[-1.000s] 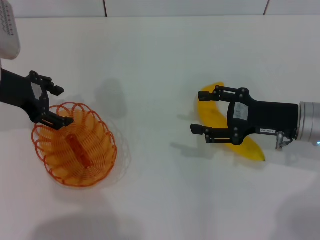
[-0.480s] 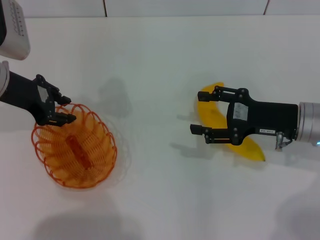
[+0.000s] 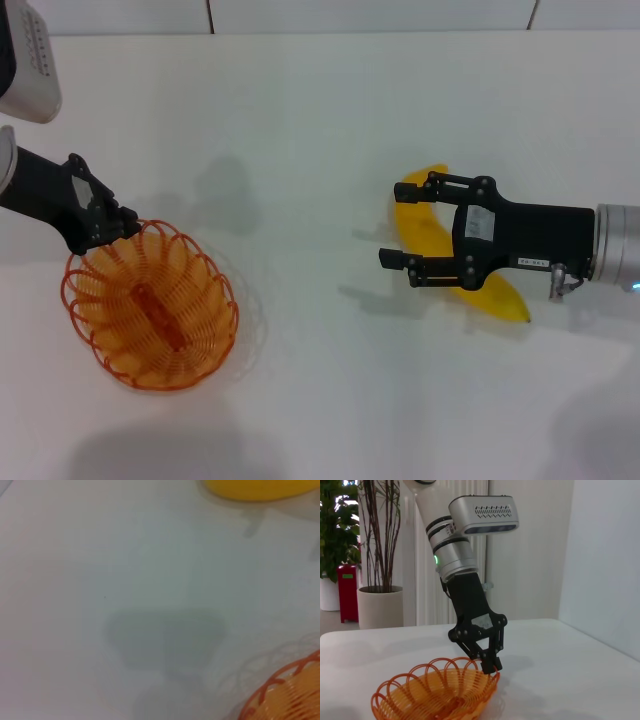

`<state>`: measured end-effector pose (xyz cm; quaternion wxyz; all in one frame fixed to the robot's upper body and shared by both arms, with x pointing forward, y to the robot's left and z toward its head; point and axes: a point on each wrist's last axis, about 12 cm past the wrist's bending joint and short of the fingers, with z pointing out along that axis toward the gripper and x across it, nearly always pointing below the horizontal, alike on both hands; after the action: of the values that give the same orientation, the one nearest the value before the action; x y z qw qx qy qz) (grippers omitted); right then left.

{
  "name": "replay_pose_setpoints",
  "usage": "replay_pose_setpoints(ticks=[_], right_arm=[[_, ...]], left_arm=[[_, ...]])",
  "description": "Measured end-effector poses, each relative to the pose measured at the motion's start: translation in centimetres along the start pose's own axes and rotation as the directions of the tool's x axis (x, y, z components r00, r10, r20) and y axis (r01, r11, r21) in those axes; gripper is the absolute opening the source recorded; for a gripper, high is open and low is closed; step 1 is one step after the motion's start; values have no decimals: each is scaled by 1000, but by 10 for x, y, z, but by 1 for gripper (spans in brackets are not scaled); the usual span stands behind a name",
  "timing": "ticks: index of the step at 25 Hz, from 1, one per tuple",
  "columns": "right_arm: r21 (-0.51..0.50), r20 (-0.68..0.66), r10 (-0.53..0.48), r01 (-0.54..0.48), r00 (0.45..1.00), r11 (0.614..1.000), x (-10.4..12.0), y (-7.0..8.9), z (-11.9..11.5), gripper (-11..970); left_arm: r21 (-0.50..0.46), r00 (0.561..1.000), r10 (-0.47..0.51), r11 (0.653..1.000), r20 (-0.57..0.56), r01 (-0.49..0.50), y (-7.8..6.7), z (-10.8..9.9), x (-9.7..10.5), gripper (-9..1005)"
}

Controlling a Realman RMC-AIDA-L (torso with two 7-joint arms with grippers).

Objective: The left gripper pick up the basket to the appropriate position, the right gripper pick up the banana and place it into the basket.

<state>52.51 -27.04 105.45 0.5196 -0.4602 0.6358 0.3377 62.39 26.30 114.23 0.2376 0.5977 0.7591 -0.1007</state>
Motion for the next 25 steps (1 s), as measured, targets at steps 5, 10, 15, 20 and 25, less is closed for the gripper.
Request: replay_pose_setpoints(ticks=[5, 10, 15, 20, 25], right_arm=[[1, 1, 0, 0, 1000, 1000, 0, 0, 0, 805], [2, 2, 0, 0, 1000, 1000, 0, 0, 0, 805], [4, 2, -1, 1, 1000, 1000, 0, -1, 0, 804], [2, 0, -1, 1, 1000, 1000, 0, -1, 0, 804], [0, -1, -1, 1, 1000, 1000, 0, -1, -1, 804]], left_arm=[[-1, 1000, -2, 1000, -2, 2, 0, 0, 0, 111], [-3, 1000, -1, 1000, -8, 1, 1, -1, 1, 82], [-5, 1000, 7, 1000, -11, -7, 0, -1, 0, 66], [-6, 1000, 4, 1000, -12, -4, 1, -1, 0, 62], [-7, 1000, -2, 1000, -11, 2, 1, -1, 0, 64]])
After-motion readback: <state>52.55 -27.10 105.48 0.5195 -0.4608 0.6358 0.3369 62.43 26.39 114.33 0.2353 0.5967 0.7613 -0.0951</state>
